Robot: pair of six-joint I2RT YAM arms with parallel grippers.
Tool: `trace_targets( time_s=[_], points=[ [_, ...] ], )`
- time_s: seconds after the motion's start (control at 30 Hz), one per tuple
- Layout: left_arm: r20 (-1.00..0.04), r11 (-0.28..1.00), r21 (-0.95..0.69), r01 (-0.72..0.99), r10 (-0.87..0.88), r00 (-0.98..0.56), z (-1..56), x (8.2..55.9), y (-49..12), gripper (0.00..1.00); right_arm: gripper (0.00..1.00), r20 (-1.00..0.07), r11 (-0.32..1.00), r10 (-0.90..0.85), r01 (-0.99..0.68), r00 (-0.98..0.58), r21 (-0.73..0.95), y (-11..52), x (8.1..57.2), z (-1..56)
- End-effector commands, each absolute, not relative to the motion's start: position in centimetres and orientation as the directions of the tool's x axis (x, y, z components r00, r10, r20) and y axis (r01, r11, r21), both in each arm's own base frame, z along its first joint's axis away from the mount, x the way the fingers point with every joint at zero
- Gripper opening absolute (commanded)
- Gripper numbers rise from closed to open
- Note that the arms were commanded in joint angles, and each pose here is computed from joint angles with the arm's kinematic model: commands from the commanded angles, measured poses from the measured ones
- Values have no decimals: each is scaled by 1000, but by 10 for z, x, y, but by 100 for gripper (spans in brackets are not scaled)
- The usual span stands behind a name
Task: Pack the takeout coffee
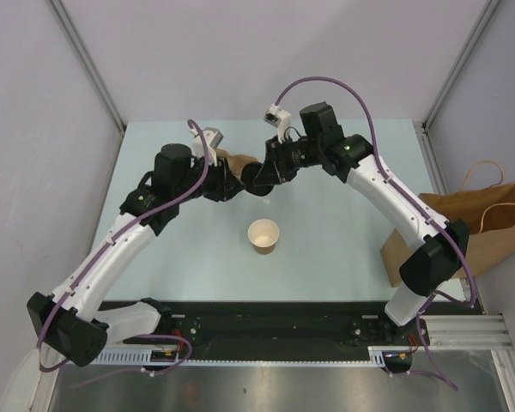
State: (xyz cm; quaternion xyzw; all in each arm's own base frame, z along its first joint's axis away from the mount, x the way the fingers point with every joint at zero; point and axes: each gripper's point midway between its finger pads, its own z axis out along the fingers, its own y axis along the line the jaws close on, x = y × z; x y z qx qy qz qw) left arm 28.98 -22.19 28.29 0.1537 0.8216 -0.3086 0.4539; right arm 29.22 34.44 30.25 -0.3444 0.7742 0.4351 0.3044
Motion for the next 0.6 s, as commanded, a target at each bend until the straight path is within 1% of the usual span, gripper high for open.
trace_targets(
  time_s=[0.0,0.07,0.13,0.17,0.23,0.27,0.33,0.37,0.43,0.57],
  points=[
    [-837,685,-461,564,-126,-532,320,285,-208,50,3,-763,275,-144,-766,-630,581,334,297,334],
    [-823,677,-507,534,-194,-534,328,290,-197,56,3,-742,206,-112,-746,-661,634,332,290,346],
    [-826,664,-518,539,-224,-517,335,288,-196,60,2,-708,163,-111,-716,-697,679,328,284,343],
    [-815,653,-539,532,-244,-526,337,286,-197,61,2,-697,147,-93,-702,-711,697,328,285,348],
    [-797,618,-571,540,-262,-544,341,283,-203,61,1,-673,121,-94,-680,-733,723,327,282,348],
    [-785,600,-589,542,-265,-560,341,280,-208,59,1,-681,107,-85,-687,-727,719,327,282,351],
    [-777,584,-598,549,-253,-576,342,280,-215,55,1,-658,94,-83,-663,-749,743,328,280,352],
    [-781,574,-594,564,-241,-576,344,277,-221,50,1,-664,83,-78,-669,-744,739,329,281,355],
    [-772,560,-600,571,-221,-595,340,277,-228,44,0,-652,68,-75,-656,-754,751,330,280,357],
    [-776,572,-590,570,-207,-596,338,281,-232,34,0,-643,50,-79,-648,-761,760,330,276,359]
  ],
)
